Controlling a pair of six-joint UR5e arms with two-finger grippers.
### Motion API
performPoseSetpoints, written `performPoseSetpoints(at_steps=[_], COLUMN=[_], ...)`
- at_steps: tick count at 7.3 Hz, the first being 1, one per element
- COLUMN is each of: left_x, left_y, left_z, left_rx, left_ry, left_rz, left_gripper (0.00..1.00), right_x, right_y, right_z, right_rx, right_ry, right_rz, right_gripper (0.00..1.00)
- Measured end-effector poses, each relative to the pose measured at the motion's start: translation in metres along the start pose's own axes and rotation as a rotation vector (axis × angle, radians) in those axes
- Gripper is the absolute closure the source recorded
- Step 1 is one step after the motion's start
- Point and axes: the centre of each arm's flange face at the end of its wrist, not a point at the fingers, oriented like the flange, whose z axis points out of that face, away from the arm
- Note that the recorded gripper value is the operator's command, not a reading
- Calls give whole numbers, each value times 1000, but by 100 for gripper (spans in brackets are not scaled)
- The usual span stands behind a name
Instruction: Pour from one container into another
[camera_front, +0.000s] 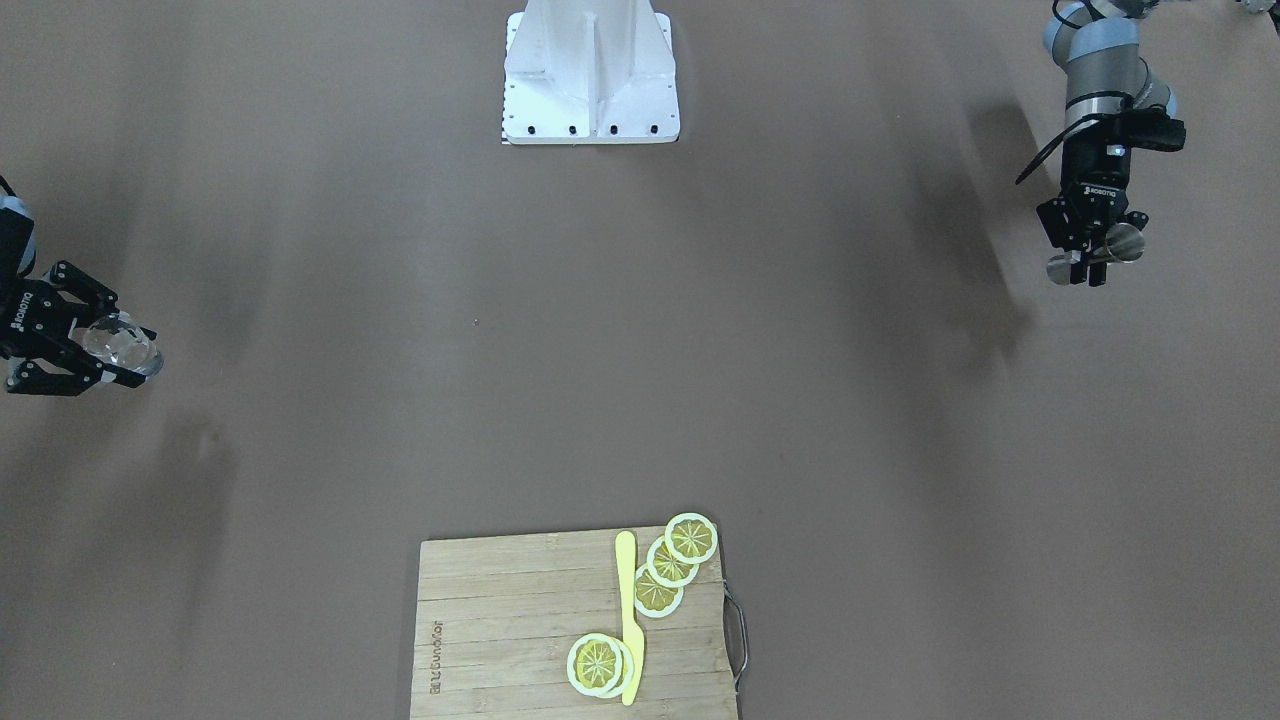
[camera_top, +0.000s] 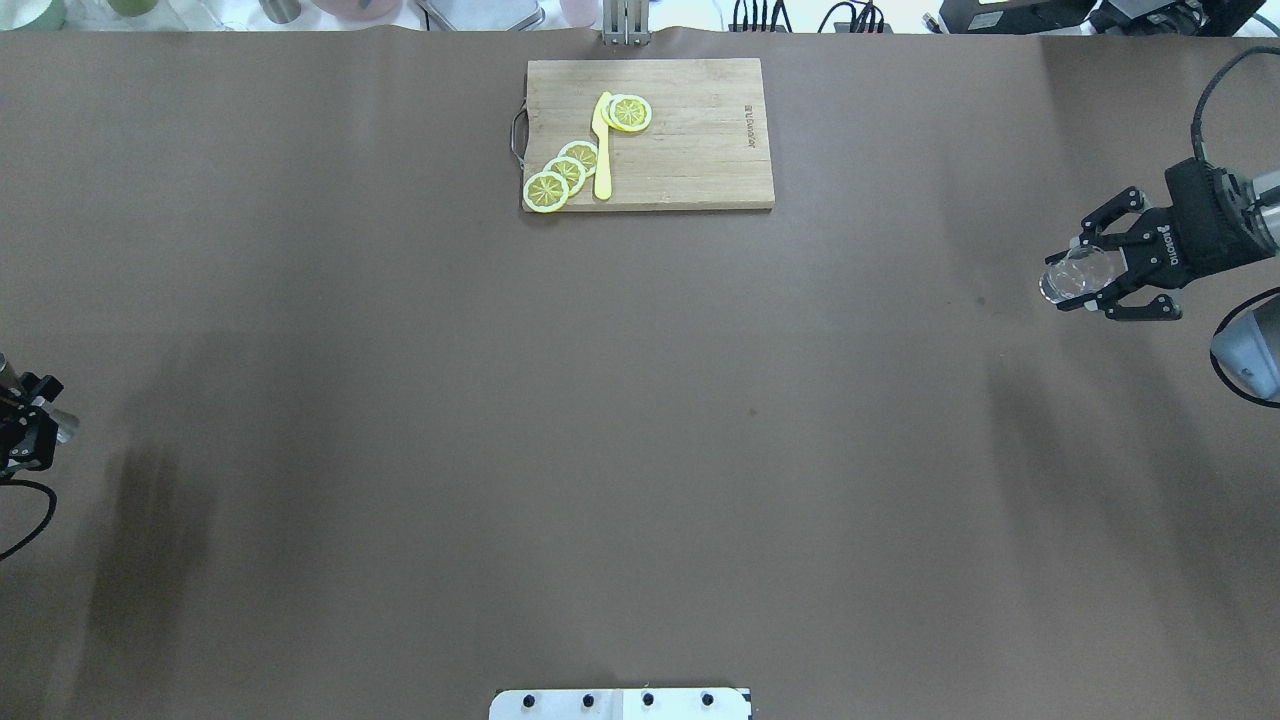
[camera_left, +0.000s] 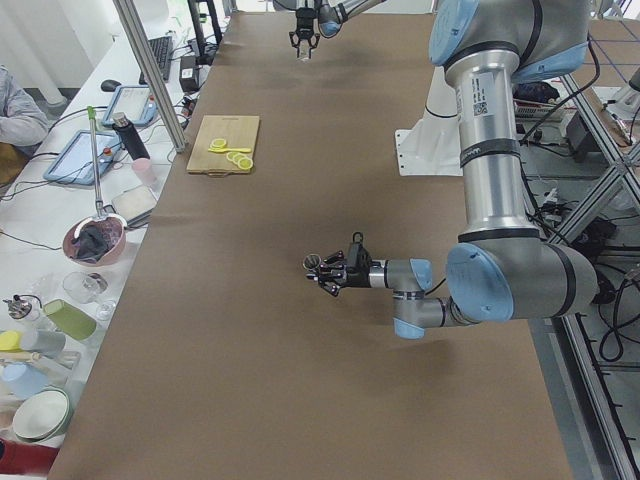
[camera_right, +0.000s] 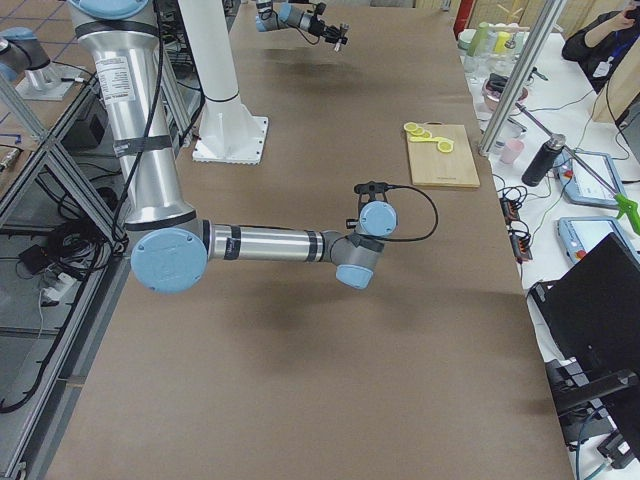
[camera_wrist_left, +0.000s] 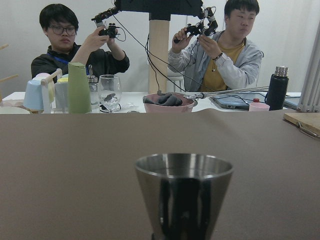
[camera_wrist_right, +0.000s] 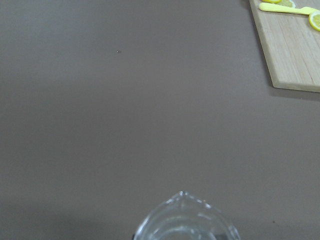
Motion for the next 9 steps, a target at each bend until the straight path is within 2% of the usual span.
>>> performPoseSetpoints(at_steps=[2, 4, 6, 8, 9], left_x=[-12, -26, -32, -32, -30], left_y=[12, 29, 38, 43, 44], left_z=[-6, -5, -1, 4, 8], left_rx=[23, 22, 18, 37, 54], left_ry=[-50, -95, -125, -155, -170], left_rz=[-16, 20, 57, 96, 114], left_gripper=[100, 100, 100, 99, 93], right_x=[36, 63, 64, 47, 41], right_y=[-6, -21, -37, -43, -43], right_z=[20, 54, 93, 126, 133], right_rx=[1, -10, -9, 18, 26], right_ry=[3, 3, 20, 54, 55], right_rz=[-6, -13, -19, 2, 12], right_gripper=[100, 100, 100, 100, 100])
